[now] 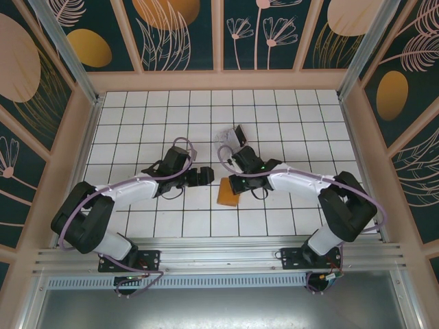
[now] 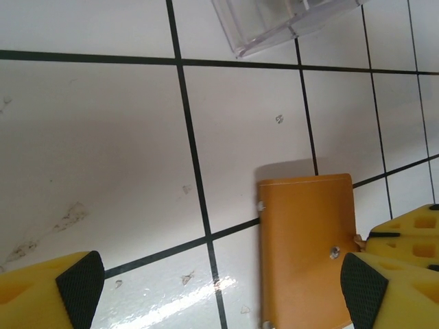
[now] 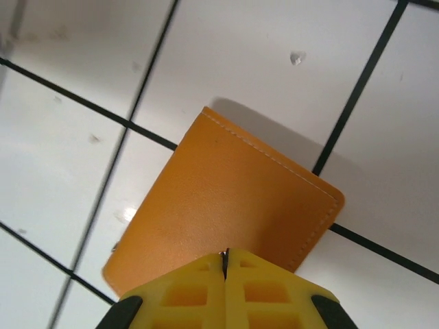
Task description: Put the credit cards into the card holder
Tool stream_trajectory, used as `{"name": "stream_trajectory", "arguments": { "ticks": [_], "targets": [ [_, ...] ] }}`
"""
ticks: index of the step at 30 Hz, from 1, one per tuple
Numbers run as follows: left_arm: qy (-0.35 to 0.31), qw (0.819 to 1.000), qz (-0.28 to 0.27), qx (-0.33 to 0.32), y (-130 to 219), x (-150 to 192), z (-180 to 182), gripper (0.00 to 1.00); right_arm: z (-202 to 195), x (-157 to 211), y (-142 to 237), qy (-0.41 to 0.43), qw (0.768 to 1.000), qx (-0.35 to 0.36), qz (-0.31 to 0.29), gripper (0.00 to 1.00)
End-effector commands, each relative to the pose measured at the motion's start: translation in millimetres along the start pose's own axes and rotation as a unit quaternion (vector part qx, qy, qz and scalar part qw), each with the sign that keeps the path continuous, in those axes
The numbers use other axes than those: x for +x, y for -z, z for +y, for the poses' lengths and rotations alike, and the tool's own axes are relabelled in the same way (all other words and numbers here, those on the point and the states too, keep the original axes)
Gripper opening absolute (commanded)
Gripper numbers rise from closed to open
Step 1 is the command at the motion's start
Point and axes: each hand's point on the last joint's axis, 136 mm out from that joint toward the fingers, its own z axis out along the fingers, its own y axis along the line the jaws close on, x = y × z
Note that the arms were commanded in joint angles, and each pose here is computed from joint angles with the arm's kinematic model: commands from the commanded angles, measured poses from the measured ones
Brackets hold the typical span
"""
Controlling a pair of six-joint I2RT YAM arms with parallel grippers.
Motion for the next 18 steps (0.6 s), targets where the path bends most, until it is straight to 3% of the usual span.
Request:
{"name": "stream_trajectory", "arguments": {
  "ticks": [1, 10, 18],
  "targets": [
    [0.0, 0.999, -0.029, 0.025, 9.6, -10.5, -13.7, 0.91, 15.8, -18.5, 18.2, -0.049, 0.995, -0.077, -0.044, 0.0],
    [-0.027, 0.996, -0.045, 0.067, 21.6, -14.3, -31.3, 0.88, 27.7, -40.6, 57.7, -0.109, 0.968, -0.194, -0.111, 0.0],
    [-0.026, 0.995, -0.023, 0.095, 12.3, -1.2, -40.0, 0.81, 34.7, -48.0, 60.1, -0.122, 0.96, -0.221, -0.12, 0.0]
  ]
}}
